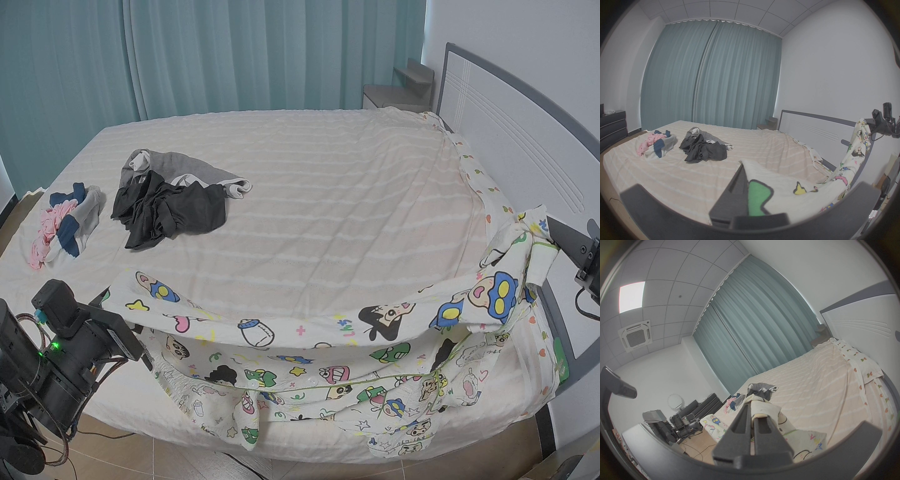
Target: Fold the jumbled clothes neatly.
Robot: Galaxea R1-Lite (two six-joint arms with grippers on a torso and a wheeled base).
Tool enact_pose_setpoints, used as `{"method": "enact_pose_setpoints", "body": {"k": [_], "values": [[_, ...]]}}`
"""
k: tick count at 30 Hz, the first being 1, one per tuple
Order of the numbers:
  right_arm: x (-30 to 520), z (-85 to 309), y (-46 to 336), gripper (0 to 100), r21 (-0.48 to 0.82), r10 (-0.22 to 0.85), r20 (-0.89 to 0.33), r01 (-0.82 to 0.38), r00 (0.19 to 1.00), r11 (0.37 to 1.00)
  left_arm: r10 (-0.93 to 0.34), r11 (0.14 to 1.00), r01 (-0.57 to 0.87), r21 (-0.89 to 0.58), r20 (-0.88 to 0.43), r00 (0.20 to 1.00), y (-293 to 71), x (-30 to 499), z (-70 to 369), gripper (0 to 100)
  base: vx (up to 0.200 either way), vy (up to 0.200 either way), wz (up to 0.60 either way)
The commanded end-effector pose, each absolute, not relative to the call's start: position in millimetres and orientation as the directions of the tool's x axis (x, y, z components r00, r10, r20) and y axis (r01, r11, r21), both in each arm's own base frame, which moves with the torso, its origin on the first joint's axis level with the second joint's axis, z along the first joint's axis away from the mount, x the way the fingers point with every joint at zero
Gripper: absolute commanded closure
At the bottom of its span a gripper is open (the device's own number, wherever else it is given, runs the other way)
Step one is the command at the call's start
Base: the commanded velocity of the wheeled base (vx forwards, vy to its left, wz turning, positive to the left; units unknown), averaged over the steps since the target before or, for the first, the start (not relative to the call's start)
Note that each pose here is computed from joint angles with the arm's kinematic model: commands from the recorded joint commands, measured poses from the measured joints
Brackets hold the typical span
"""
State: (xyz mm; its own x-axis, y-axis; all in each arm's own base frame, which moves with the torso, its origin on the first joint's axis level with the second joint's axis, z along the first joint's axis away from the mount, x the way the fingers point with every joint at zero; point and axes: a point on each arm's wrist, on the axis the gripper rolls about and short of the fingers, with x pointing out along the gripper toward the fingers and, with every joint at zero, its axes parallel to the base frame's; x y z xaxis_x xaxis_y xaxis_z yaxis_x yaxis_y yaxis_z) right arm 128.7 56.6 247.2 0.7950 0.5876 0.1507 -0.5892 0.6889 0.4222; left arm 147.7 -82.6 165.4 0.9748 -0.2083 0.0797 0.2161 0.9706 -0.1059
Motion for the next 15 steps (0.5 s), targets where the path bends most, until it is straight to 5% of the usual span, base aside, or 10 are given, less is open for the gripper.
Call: {"method": "enact_pose_setpoints", "body": {"k": [1,15], "values": [[142.4,245.7,60.6,100,0.431,0.583,0.120,-0.571,0.803,0.698,-0.208,0.972,0.212,-0.098,0.051,0.977,-89.0,158.4,161.3,100,0.200,0.000,0.00],[187.3,225.9,63.5,100,0.449,0.529,0.056,-0.495,0.847,0.744,-0.205,0.975,0.199,-0.095,-0.056,0.977,-104.1,185.1,139.9,100,0.200,0.000,0.00]]}}
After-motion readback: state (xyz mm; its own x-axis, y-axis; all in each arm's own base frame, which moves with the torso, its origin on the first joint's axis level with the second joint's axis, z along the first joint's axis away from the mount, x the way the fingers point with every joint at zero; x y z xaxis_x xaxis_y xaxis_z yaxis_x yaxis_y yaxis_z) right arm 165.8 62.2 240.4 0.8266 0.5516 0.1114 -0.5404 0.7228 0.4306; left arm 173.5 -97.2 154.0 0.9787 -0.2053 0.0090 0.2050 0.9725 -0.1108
